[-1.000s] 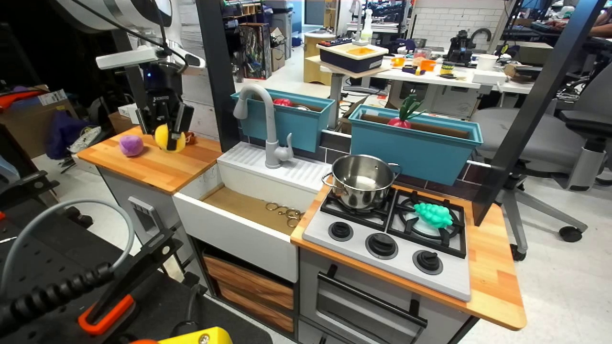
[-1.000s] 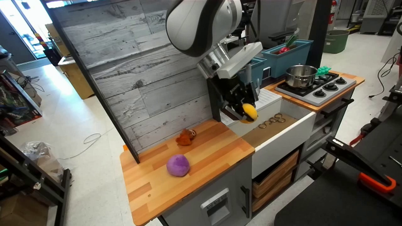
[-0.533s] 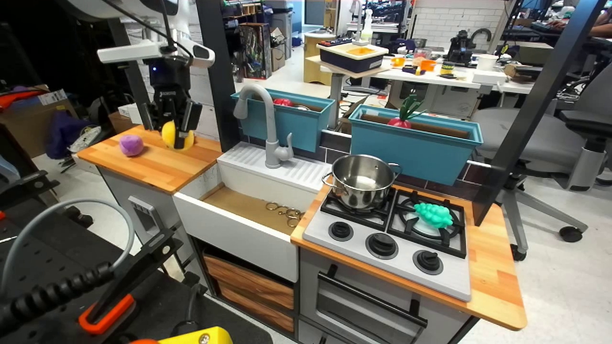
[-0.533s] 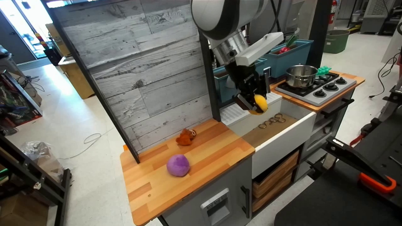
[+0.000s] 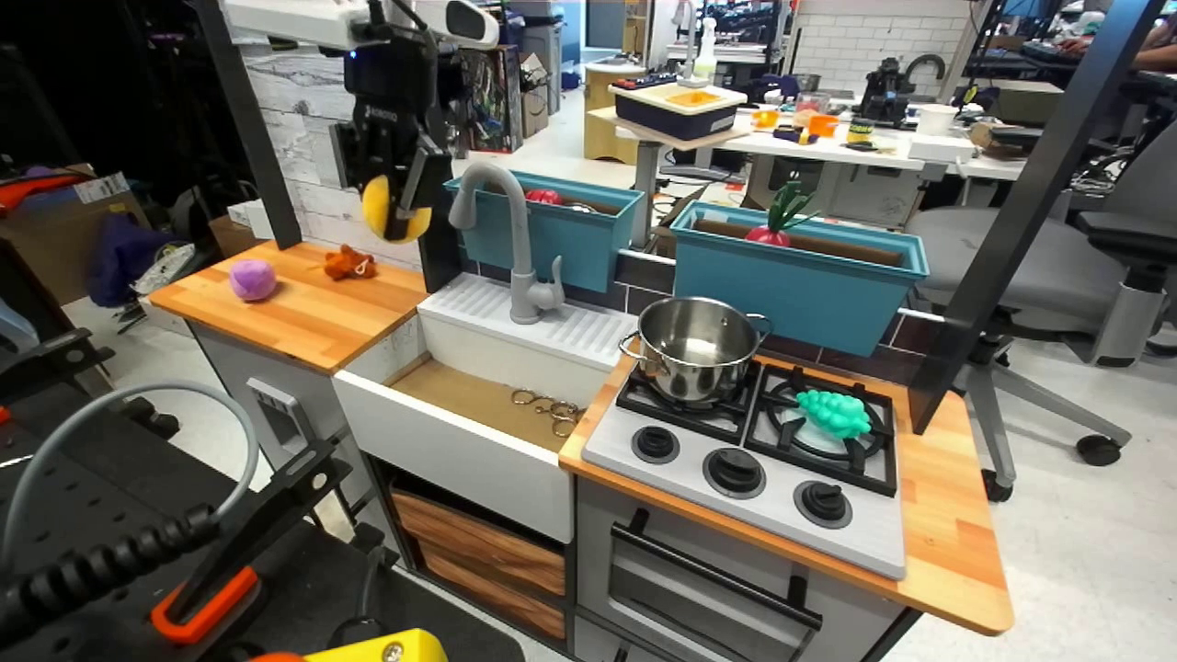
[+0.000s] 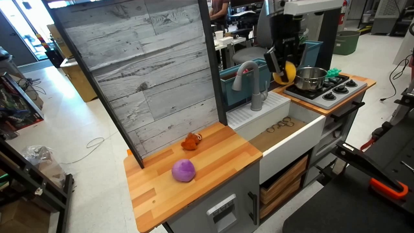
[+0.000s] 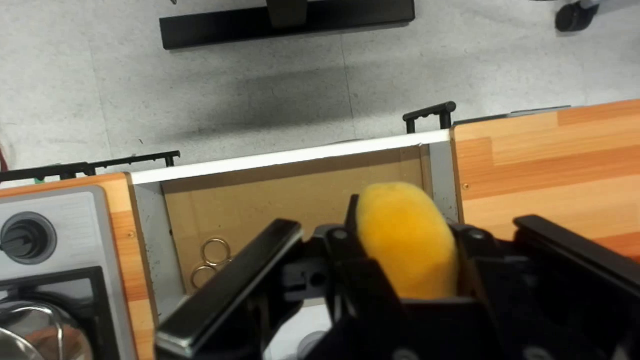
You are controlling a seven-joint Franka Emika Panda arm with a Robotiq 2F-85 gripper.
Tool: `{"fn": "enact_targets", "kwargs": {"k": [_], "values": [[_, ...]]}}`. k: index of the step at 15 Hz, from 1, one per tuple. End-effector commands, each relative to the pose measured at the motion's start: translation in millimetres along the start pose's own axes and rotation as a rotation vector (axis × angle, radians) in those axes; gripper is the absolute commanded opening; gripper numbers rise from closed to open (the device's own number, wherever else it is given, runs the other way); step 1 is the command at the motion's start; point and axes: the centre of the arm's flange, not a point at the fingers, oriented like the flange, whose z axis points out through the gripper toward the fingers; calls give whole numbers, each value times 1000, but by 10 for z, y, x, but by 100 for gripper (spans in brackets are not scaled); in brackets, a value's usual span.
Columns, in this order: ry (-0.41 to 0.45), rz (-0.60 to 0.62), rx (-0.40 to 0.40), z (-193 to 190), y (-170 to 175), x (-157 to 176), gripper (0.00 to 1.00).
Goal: Put the yellow plushie in the pot
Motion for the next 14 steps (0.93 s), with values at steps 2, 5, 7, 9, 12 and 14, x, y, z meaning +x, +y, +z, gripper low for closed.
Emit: {"fn": "enact_targets", "kwargs": {"k": [2, 5, 7, 9, 12, 14], "values": [[98, 106, 155, -280, 540, -276, 5], [190, 228, 226, -418, 913, -228, 5], [240, 291, 216, -522, 1126, -158, 5], [248, 340, 160, -630, 1327, -55, 5], [189, 440, 70, -753, 1647, 122, 5], [142, 508, 6, -786, 1845, 240, 5]]}}
